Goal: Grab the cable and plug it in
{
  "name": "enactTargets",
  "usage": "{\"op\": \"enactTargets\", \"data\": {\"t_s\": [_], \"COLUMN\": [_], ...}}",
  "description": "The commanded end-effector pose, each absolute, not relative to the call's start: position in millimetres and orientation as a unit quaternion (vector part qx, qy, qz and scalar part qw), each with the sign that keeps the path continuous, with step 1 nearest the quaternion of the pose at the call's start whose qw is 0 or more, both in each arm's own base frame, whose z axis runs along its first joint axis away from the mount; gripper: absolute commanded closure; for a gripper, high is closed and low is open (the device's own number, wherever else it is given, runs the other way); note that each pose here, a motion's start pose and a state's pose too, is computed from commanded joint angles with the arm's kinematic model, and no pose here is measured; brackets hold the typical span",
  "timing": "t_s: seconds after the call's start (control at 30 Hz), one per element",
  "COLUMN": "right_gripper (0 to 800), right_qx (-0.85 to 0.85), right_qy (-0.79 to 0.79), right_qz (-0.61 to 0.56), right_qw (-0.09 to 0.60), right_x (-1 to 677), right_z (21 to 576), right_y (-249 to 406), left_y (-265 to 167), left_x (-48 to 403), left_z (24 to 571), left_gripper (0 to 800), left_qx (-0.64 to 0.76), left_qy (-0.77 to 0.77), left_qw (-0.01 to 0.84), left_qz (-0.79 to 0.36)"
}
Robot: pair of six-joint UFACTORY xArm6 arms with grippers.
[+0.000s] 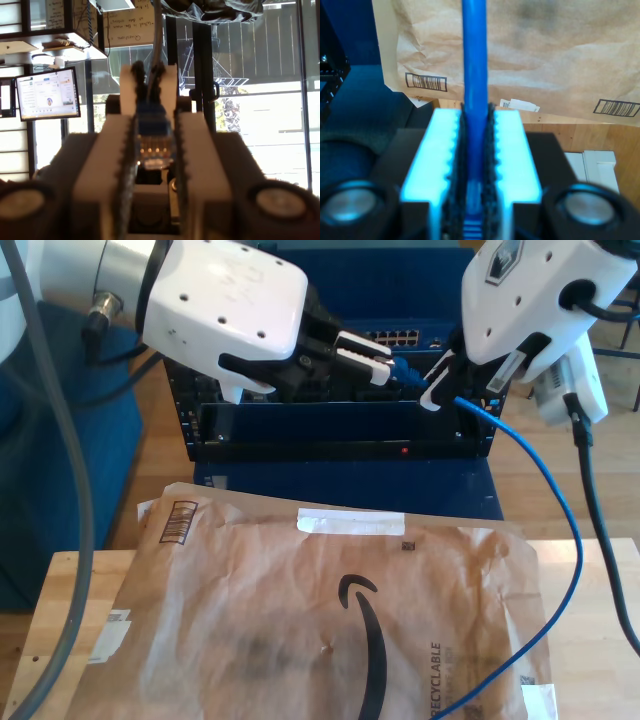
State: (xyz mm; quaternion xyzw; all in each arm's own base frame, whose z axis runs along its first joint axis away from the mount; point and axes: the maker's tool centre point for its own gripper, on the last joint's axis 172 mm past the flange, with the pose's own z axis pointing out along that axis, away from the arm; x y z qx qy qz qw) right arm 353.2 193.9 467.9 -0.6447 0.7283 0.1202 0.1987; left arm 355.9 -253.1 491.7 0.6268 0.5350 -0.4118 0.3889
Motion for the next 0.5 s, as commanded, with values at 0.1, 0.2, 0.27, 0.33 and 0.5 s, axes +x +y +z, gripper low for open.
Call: {"op": "enactTargets", "data": {"t_s": [0.1, 0.2, 0.27, 0.33, 0.5], "right_gripper": [666, 383, 227, 134, 4], "right_qx": [-0.645, -0.646, -0.649, -0.652, -0.662], "right_qy": [0.728, 0.727, 0.724, 0.720, 0.706], "right_qz": [0.120, 0.121, 0.120, 0.116, 0.098], "right_qw": [0.198, 0.199, 0.201, 0.205, 0.232], "right_x": [352, 352, 352, 353, 350], "right_z": [468, 468, 470, 473, 499], "right_y": [194, 194, 194, 193, 191], "left_y": [-253, -253, -253, -253, -258], "left_x": [355, 355, 355, 354, 348], "left_z": [491, 491, 492, 492, 505], "left_gripper": [798, 798, 798, 798, 798], "left_qx": [0.627, 0.626, 0.626, 0.627, 0.622], "left_qy": [0.535, 0.536, 0.536, 0.535, 0.521], "left_qw": [0.388, 0.388, 0.388, 0.387, 0.393], "left_qz": [-0.413, -0.413, -0.413, -0.414, -0.433]}}
